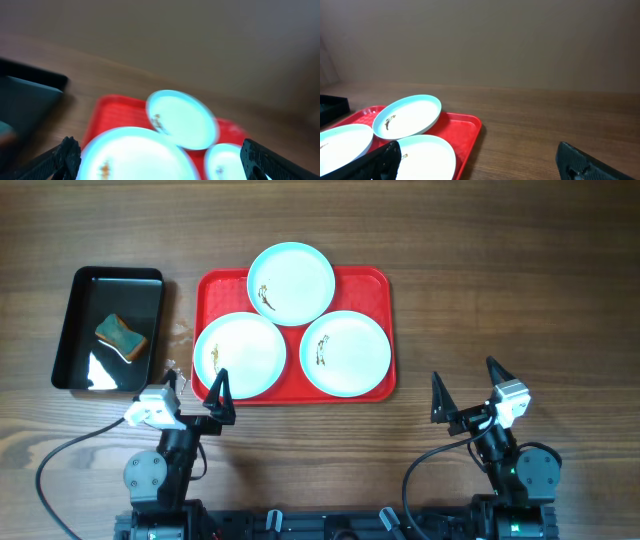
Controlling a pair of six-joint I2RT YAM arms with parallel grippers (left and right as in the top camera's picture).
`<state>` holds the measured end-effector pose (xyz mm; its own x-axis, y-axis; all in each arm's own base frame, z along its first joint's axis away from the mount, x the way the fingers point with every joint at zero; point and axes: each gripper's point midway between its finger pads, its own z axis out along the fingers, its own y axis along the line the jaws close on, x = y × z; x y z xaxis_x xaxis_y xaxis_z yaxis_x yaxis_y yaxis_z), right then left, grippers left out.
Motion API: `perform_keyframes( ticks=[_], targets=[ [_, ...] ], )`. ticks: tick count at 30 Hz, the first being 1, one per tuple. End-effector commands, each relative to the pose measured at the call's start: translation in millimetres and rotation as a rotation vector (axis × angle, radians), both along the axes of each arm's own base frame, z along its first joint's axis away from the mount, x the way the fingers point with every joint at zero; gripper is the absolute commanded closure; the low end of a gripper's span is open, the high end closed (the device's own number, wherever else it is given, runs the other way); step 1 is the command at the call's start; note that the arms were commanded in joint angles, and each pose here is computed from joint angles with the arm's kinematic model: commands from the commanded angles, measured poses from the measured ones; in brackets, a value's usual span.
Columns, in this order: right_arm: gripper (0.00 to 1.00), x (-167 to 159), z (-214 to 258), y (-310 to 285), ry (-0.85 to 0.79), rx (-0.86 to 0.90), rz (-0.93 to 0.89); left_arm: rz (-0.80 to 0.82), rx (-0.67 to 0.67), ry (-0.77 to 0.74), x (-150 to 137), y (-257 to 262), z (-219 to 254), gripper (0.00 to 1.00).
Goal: Clean dirty plates on tray and stack at the side
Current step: 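Reach the left gripper into the black tray and grasp the sponge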
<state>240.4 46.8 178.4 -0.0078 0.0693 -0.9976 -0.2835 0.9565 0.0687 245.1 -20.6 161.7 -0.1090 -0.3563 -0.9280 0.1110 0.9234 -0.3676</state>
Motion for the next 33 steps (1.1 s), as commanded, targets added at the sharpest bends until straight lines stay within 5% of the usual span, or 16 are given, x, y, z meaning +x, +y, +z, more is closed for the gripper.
perform_keyframes(
  ticks=[1,7,10,14,18,23,29,33],
  targets=[
    [0.0,-0.3,0.4,1.5,-0.009,-0.019,0.006,-0.083,-0.214,0.044,-2.7,-16.8,-2.2,0.0],
    [0.0,-0.3,0.4,1.5,-0.009,-0.019,0.006,-0.363,-0.476,0.109,-20.9,-62.9,12.2,0.0],
    [0.0,-0.3,0.5,1.5,-0.009,-0.019,0.006,-0.471,-0.426,-0.097,-32.3,-71.5,65.1,0.0],
    [0.0,-0.3,0.4,1.5,-0.009,-0.019,0.006,-0.217,-0.295,-0.215,-25.7,-33.2,123.1,0.0],
    [0.0,-0.3,0.4,1.5,-0.009,-0.019,0.006,0.204,-0.173,0.265,9.1,29.0,91.5,0.0],
    [0.0,-0.3,0.4,1.5,-0.009,-0.019,0.006,0.205,-0.019,0.755,79.1,36.5,67.4,0.0],
    [0.0,-0.3,0.4,1.5,-0.009,-0.019,0.006,0.406,-0.009,0.914,137.9,108.4,34.5,0.0],
    [0.0,-0.3,0.4,1.5,-0.009,-0.019,0.006,0.52,-0.066,1.016,130.1,159.4,-3.1,0.0]
  ],
)
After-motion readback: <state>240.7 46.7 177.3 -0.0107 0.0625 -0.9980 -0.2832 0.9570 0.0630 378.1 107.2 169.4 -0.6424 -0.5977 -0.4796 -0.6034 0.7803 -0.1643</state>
